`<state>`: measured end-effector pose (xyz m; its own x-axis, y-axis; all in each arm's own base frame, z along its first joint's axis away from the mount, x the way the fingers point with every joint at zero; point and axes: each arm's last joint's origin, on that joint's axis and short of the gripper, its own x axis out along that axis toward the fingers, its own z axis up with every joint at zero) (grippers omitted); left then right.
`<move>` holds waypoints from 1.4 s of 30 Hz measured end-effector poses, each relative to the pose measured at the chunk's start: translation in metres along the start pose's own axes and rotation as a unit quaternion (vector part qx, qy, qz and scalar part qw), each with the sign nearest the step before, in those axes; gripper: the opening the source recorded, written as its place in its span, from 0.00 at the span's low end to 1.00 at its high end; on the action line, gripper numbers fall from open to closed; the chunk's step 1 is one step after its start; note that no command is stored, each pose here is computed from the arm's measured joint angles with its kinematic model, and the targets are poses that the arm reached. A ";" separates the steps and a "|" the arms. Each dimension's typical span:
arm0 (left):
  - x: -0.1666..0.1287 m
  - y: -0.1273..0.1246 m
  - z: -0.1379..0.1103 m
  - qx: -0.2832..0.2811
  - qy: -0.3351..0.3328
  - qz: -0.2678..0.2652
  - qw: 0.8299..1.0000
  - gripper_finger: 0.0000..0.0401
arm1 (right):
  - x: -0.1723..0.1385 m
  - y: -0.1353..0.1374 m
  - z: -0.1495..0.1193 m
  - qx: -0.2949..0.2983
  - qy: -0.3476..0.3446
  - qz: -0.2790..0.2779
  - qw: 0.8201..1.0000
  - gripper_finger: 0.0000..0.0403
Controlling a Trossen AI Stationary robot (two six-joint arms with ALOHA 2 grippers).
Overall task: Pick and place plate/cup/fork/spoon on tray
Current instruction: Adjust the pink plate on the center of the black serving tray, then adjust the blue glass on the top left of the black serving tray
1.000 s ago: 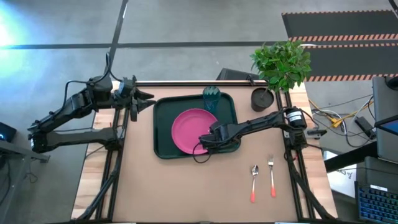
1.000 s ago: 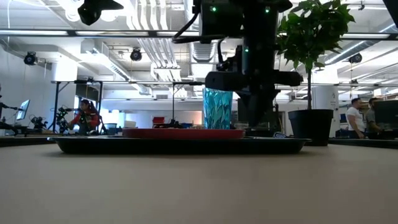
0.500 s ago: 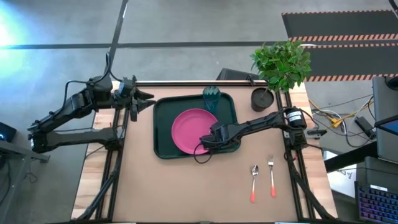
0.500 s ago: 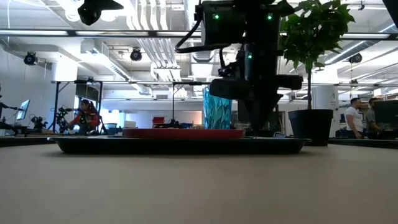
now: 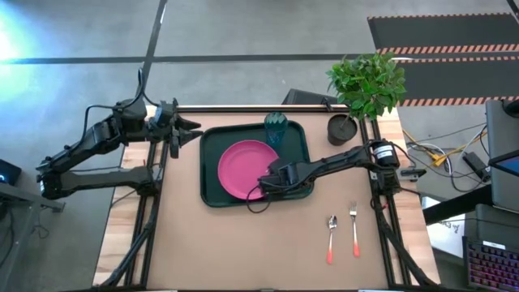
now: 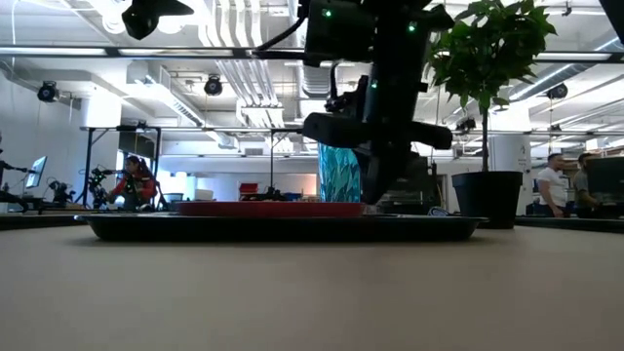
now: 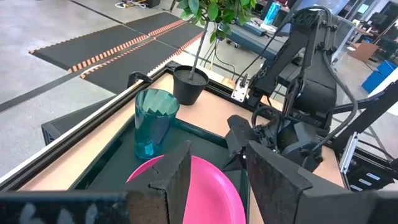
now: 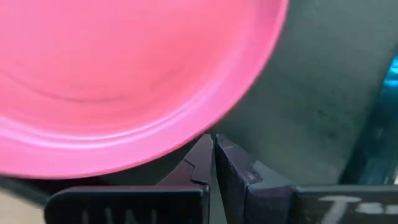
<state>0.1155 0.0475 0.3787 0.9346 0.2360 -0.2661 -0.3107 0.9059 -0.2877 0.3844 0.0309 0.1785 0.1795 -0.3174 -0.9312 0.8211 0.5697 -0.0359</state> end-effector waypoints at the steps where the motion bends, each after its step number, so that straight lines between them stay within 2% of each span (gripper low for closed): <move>1: 0.000 0.000 0.000 0.000 0.000 0.000 1.000 0.34 | -0.005 0.002 0.001 -0.006 -0.004 0.008 1.000 0.02; 6: 0.000 0.000 0.000 0.000 0.000 0.000 1.000 0.34 | -0.047 0.008 0.020 -0.047 -0.046 0.066 0.996 0.02; 9: 0.000 0.000 0.000 0.000 0.000 0.000 1.000 0.34 | -0.071 0.004 0.039 -0.066 -0.086 0.082 0.991 0.02; 13: 0.000 0.000 0.000 0.000 0.000 0.000 1.000 0.34 | -0.101 -0.013 0.077 -0.081 -0.124 0.083 0.985 0.05; 17: 0.000 0.000 0.000 0.000 0.000 0.000 1.000 0.34 | -0.119 -0.035 0.113 -0.079 -0.129 0.086 0.985 0.12; 22: -0.002 0.000 0.000 0.001 -0.003 -0.001 1.000 0.34 | -0.121 -0.056 0.145 -0.055 -0.108 0.131 0.984 0.25; 27: -0.007 -0.001 0.000 0.005 -0.012 -0.004 1.000 0.34 | -0.104 -0.061 0.151 -0.052 -0.064 0.156 0.984 0.34; 35: -0.021 -0.004 0.000 0.010 -0.034 -0.010 0.999 0.34 | -0.074 -0.064 0.152 -0.068 -0.031 0.127 0.989 0.38; 42: -0.028 -0.005 0.000 0.011 -0.045 -0.013 0.999 0.34 | -0.082 -0.075 0.167 -0.068 -0.056 0.121 0.989 0.37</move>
<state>0.0912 0.0362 0.3874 0.9541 0.2425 -0.1758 -0.2838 0.9195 -0.2718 0.3988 -0.1129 0.3180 0.4261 -0.2366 -0.8732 0.6676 0.7336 0.1270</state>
